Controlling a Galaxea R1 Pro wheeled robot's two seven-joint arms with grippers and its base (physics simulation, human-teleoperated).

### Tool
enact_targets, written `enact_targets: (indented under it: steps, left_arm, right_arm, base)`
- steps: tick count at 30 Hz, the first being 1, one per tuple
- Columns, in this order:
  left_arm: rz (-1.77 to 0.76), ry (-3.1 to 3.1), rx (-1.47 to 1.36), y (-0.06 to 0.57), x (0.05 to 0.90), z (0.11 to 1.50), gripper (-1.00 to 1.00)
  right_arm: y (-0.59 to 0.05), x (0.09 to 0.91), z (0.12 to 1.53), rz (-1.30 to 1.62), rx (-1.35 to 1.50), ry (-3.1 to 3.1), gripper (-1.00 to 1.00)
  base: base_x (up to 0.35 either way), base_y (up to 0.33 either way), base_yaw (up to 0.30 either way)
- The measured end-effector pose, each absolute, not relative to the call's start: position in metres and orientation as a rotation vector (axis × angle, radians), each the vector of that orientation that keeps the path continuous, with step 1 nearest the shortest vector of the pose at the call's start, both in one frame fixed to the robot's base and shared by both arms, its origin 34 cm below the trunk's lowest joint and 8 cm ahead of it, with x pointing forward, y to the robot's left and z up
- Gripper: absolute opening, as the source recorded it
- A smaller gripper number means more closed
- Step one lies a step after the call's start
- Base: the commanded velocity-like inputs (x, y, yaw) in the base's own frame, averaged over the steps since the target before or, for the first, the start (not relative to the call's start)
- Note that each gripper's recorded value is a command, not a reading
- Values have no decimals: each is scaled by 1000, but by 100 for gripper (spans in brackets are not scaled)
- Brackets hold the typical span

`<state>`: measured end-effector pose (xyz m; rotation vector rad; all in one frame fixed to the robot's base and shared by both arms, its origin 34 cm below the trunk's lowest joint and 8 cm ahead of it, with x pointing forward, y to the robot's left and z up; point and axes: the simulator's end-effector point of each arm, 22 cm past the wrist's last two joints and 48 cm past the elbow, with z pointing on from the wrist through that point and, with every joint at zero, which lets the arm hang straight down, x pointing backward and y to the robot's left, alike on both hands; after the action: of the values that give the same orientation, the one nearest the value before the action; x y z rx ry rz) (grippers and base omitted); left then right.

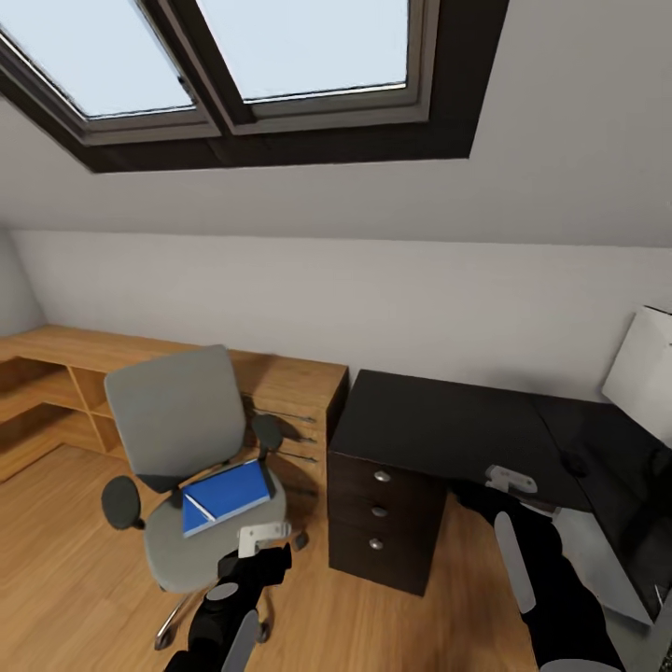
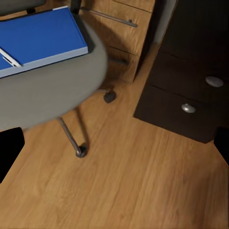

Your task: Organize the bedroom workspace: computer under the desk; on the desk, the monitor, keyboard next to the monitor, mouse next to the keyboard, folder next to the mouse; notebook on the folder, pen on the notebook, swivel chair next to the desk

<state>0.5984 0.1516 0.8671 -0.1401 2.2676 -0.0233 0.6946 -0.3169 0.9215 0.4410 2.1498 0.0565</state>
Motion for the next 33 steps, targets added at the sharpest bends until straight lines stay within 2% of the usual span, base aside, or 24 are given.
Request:
enact_targets:
  steps: [10,26,33]
  left_arm:
    - [-31,2272,-109,142,596,866,100]
    - [-33,2272,-101,140,596,866,100]
    - [-34,2272,-101,140,596,866,100]
  right_arm:
    - [-318,696,926,54,440,2138,100]
    - [-320,696,928,49,441,2135,100]
    - [-322,697,930,44,439,2130,100]
  base:
    - [303,0,-202]
    - [318,-48,-8]
    - [115,-71,-16]
